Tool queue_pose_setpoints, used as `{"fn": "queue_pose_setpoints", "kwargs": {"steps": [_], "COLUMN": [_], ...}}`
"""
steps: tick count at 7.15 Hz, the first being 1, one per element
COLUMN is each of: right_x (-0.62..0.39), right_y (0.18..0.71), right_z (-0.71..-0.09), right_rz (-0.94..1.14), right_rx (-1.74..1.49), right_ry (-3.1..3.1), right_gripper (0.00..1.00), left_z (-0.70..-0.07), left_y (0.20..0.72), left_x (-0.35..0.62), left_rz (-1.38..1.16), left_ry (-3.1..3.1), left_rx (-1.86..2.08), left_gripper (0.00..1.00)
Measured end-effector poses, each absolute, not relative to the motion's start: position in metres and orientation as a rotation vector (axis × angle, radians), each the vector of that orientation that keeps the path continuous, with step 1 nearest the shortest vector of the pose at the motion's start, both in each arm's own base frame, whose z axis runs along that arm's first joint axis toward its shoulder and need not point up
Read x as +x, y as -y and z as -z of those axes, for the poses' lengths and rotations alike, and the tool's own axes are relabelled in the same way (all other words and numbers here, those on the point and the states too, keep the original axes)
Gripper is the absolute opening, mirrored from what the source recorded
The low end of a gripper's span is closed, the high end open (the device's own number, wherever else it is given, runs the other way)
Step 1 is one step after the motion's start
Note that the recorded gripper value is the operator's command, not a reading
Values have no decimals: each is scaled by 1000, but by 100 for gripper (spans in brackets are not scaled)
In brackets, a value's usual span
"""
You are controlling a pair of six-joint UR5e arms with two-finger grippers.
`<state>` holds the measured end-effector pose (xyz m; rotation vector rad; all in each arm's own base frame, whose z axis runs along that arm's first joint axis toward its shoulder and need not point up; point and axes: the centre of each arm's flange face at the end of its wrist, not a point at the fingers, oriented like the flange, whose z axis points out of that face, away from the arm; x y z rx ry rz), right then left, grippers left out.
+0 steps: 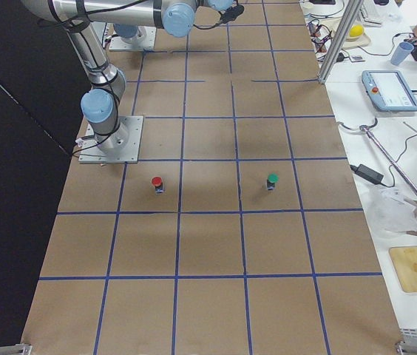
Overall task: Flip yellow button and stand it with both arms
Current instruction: 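Open the left gripper and pull back while the right gripper carries the button away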
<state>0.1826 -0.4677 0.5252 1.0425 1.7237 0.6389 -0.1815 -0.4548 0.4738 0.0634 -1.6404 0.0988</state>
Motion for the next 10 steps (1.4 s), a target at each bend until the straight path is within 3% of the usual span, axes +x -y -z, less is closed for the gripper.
{"fn": "queue_pose_setpoints", "kwargs": {"steps": [3, 5, 10], "right_x": [171, 126, 42], "right_y": [473, 487, 486], "right_z": [-528, -519, -456], "right_rz": [-591, -446, -149], "right_rx": [1052, 1109, 997], "right_ry": [-1738, -1819, -2552], "right_gripper": [7, 6, 6], "left_z": [-478, -471, -459], "left_y": [456, 456, 466], "left_x": [-181, -179, -161], "left_rz": [-60, -22, 10], "left_ry": [1651, 1741, 2107], "left_rx": [106, 128, 166], "left_gripper": [100, 100, 99]}}
